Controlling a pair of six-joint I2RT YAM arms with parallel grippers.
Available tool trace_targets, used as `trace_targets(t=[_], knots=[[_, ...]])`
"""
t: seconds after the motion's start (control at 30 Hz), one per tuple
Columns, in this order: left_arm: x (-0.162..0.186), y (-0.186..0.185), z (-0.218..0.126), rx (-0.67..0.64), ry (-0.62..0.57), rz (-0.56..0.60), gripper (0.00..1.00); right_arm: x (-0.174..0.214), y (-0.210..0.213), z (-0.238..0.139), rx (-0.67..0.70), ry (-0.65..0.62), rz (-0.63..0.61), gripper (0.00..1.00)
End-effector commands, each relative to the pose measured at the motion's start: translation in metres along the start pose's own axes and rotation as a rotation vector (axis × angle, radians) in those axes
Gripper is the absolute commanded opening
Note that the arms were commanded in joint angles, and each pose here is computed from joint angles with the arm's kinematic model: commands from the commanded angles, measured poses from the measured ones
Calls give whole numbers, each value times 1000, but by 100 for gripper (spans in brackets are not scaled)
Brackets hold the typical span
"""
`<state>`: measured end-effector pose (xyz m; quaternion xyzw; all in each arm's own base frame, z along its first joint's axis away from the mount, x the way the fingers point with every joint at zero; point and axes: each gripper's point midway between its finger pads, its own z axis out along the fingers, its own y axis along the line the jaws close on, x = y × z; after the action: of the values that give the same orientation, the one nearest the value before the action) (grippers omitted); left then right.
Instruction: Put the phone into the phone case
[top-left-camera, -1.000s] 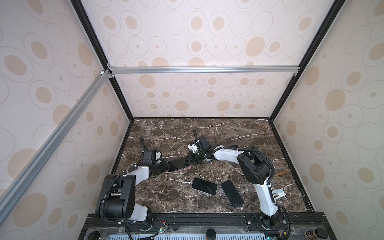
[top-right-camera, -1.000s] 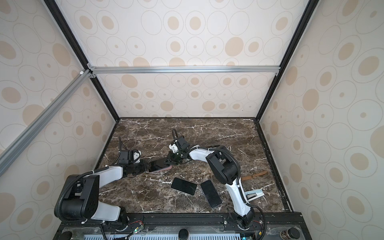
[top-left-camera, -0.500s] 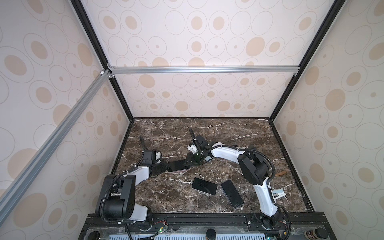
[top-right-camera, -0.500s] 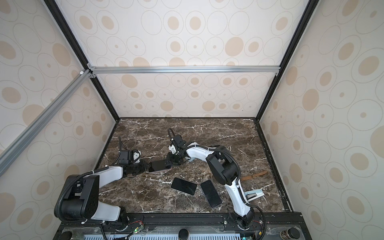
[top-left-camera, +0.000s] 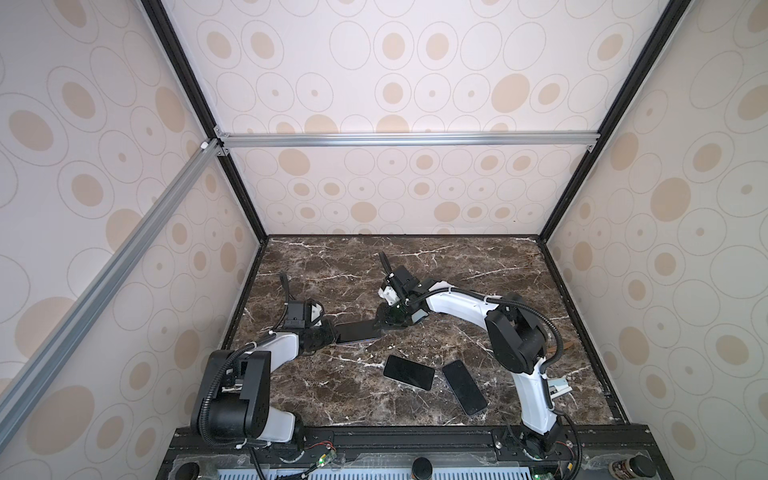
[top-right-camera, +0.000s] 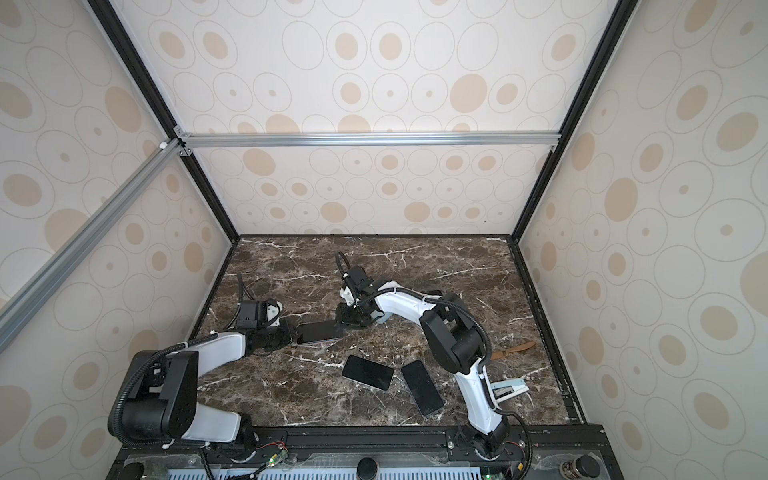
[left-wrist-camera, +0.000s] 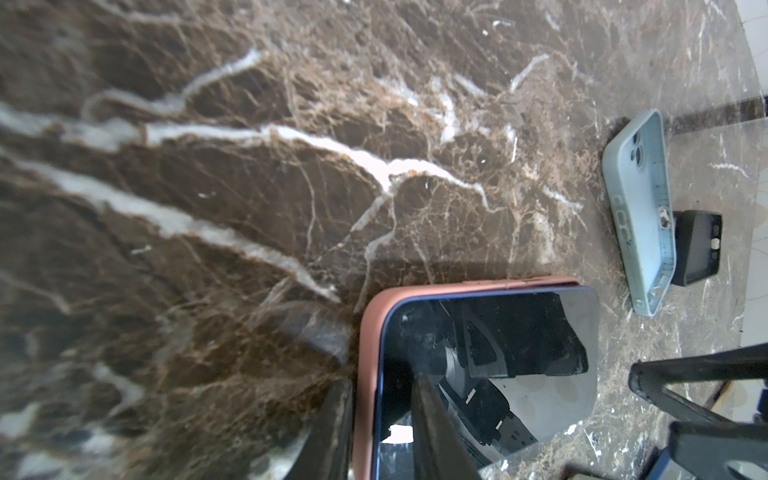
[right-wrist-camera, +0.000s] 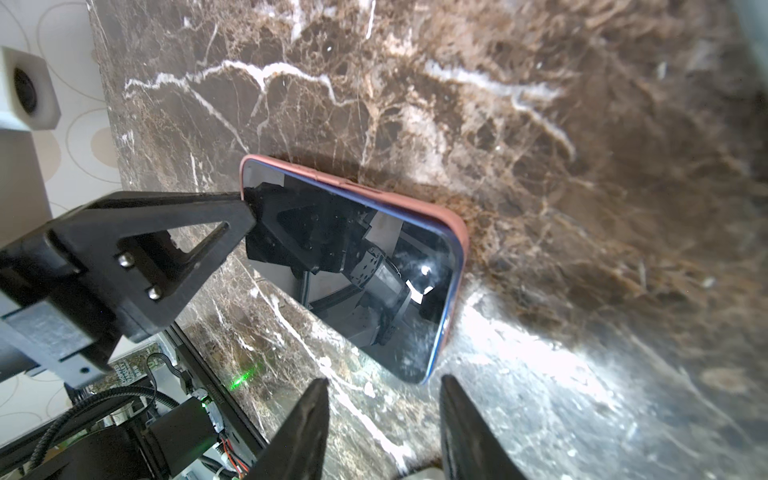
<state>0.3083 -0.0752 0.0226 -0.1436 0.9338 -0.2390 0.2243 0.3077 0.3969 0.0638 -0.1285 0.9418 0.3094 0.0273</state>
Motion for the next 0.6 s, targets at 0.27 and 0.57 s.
trace_targets(t=[0.27, 0.57], knots=[[14, -4, 1, 15, 39, 11, 23, 14, -11, 4, 27, 34, 1, 38], [21, -13, 2, 53, 68, 19, 21, 19, -15, 17, 13, 74, 27, 35]])
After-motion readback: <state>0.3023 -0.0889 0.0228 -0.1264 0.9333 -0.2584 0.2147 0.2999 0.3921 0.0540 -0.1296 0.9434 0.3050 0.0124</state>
